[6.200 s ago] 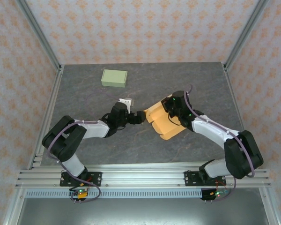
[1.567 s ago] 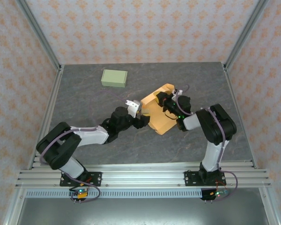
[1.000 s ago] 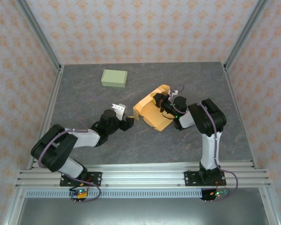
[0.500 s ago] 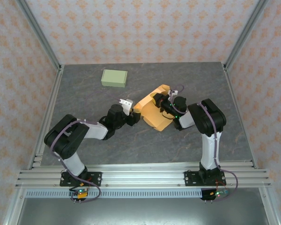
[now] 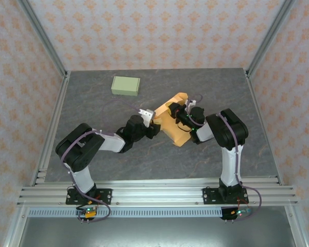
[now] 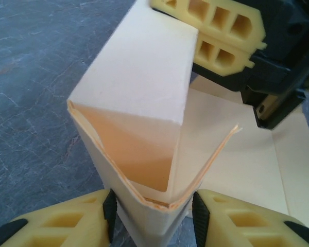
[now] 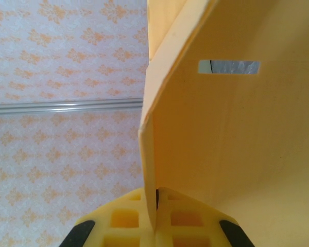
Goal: Fold the paper box
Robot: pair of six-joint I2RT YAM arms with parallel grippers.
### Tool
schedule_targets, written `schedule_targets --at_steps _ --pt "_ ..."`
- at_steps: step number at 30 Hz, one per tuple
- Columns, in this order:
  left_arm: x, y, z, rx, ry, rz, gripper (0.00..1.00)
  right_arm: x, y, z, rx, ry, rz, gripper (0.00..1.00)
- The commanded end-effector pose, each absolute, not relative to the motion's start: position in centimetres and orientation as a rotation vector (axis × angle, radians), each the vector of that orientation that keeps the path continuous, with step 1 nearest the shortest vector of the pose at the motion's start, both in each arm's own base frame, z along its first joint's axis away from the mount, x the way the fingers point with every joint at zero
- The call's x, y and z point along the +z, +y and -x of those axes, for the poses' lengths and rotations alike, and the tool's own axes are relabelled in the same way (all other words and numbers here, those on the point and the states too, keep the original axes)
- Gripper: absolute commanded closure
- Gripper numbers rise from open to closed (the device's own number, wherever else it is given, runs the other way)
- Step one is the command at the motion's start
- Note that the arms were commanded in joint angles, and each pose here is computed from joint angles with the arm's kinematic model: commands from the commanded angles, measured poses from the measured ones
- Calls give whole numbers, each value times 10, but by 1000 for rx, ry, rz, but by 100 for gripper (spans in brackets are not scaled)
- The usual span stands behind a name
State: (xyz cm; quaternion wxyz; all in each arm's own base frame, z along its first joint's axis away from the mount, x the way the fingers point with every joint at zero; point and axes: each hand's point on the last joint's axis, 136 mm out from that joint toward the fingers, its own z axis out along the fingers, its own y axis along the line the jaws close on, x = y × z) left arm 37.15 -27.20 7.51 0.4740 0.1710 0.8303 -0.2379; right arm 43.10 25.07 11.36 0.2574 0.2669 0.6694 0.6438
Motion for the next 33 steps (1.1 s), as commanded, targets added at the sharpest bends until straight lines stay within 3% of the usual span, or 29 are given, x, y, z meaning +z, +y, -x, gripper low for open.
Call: schedule_targets --at_steps 1,5,8,23,33 --pt "86 -289 -380 -604 2006 -388 58 117 261 -418 1764 1806 -716 100" --pt "85 -291 -384 -588 2016 -331 58 117 259 -412 1728 1784 -747 100" --pt "79 -284 -389 -542 2045 -273 52 117 255 -409 1702 1765 -789 100" --pt "73 -270 -394 -472 2063 -177 57 130 275 -391 1694 1753 -793 100" --pt "66 -262 -398 -404 2089 -139 62 93 264 -370 1660 1719 -1172 98"
